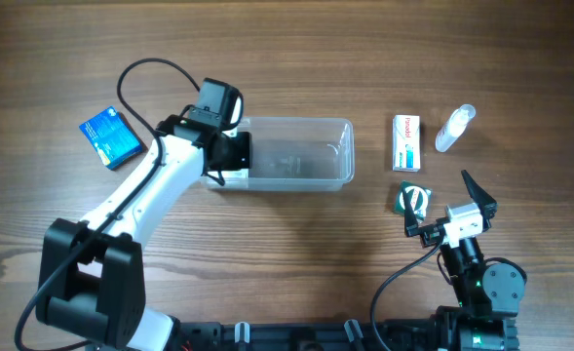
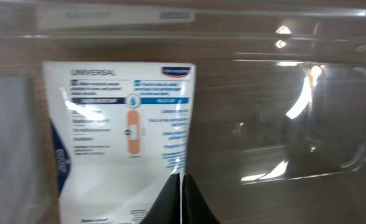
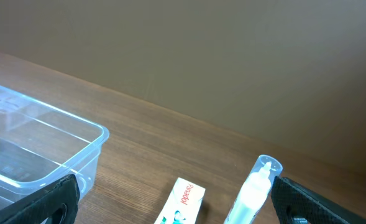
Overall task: Pack container
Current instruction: 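Lower the white box into the container's left end and release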
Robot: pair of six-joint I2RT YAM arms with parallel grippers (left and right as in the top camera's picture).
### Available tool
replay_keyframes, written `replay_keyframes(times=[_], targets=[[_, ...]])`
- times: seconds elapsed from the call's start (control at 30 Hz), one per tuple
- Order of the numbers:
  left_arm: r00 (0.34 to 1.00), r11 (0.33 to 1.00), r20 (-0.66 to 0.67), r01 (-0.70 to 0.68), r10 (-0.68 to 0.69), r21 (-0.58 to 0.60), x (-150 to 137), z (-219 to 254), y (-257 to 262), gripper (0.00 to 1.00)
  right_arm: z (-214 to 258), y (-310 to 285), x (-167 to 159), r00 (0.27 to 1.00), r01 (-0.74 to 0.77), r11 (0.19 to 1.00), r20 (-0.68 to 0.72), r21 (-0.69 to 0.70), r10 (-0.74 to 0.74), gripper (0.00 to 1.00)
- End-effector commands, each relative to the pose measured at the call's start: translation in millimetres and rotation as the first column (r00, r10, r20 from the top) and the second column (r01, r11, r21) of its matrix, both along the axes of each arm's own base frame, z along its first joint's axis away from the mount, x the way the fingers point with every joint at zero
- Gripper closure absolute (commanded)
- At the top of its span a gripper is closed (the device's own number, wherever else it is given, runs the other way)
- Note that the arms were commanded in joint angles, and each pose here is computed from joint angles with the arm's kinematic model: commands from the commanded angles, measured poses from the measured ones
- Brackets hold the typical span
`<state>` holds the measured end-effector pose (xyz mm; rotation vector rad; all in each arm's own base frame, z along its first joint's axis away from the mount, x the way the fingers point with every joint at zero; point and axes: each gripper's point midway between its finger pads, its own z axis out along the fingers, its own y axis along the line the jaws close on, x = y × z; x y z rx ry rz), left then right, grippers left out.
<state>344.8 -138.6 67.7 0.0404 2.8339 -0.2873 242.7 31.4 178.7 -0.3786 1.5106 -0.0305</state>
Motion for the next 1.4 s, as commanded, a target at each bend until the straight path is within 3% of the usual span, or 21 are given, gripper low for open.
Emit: replay_keyframes(times=[0.0,0.43,0.7,1.0,1.37], targets=[[1.0,1.0,0.019,-0.023,0.023,-0.005,5.3,-2.1,-19.2,0.96,1.7,1.9,-0.7,1.0,-0.013,1.0,0.01,-0.01,0.013,0.0],[0.996,0.976,0.053,-0.086,0.077,0.199,14.7,-30.4,2.3,0.96,1.7,1.9,-0.7,1.0,-0.013,1.0,0.01,-0.01,0.013,0.0],[0.996,0.979,0.061,-0.079,0.069,0.19,15.0,-26.4,0.1,0.96,1.7,1.9,-0.7,1.0,-0.013,1.0,0.01,-0.01,0.013,0.0],[0.987,0.989,0.147,-0.081,0.062,0.124,25.7,14.1,-8.3,0.96,1.7,1.9,-0.7,1.0,-0.013,1.0,0.01,-0.01,0.013,0.0],[0.977,0.961,0.111,-0.2,0.181,0.191,27.3,9.9,45.7,0.96,1.7,1.9,-0.7,1.0,-0.013,1.0,0.011,-0.011,0.013,0.0]])
